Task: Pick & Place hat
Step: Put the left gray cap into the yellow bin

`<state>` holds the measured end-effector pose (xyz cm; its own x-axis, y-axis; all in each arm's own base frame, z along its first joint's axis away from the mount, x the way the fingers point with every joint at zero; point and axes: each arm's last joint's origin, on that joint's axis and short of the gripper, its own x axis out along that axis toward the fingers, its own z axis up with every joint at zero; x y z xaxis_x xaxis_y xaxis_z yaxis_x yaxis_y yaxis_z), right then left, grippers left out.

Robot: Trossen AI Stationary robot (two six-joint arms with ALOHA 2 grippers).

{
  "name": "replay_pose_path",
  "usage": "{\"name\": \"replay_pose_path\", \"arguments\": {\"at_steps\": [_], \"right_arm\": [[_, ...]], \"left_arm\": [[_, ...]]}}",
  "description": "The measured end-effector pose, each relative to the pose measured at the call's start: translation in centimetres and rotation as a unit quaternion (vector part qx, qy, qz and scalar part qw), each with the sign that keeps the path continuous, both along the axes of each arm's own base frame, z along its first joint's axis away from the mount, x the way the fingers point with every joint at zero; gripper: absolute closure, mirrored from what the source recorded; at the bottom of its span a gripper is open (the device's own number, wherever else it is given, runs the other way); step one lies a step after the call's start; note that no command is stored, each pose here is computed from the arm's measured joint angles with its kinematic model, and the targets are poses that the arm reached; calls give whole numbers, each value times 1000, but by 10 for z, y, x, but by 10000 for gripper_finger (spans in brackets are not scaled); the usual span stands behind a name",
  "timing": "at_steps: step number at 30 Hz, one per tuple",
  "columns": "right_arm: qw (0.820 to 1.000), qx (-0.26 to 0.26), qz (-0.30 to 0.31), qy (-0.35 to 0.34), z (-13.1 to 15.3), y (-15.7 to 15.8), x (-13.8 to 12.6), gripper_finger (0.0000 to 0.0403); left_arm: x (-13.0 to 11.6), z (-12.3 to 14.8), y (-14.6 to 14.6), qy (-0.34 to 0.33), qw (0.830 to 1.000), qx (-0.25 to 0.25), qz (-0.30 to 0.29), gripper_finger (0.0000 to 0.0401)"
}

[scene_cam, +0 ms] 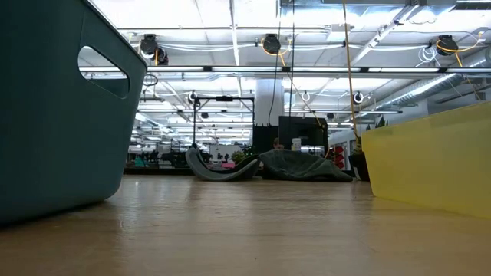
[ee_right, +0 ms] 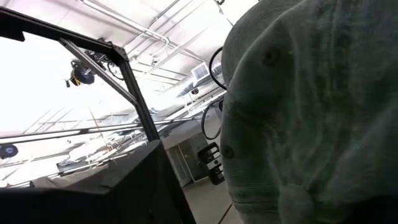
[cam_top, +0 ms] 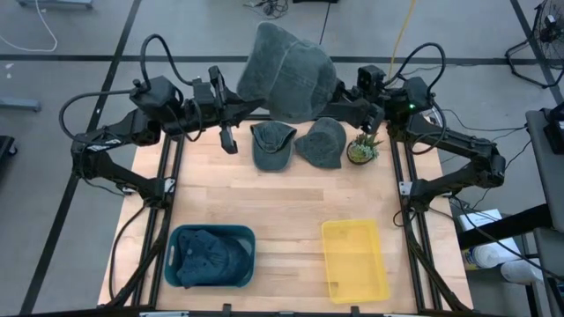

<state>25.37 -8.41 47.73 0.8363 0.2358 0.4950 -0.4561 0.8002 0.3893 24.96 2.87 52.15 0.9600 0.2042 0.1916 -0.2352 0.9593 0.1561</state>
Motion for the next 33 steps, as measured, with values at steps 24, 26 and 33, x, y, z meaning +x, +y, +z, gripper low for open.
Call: {"name": "replay_pose_path", "arguments": {"at_steps": [24,26,33], "right_arm": [[999,29,17,5,2,1,-3,396],[999,29,19,2,4,2,-6,399],[999,20,32,11,13,2,-27,400]], "left_arm": [[0,2,-1,-11,1000,-8,-17,359],[0,2,-1,-14,999,-23,-20,334],[-1,0,0,-17,996,-89,-13,261]]}}
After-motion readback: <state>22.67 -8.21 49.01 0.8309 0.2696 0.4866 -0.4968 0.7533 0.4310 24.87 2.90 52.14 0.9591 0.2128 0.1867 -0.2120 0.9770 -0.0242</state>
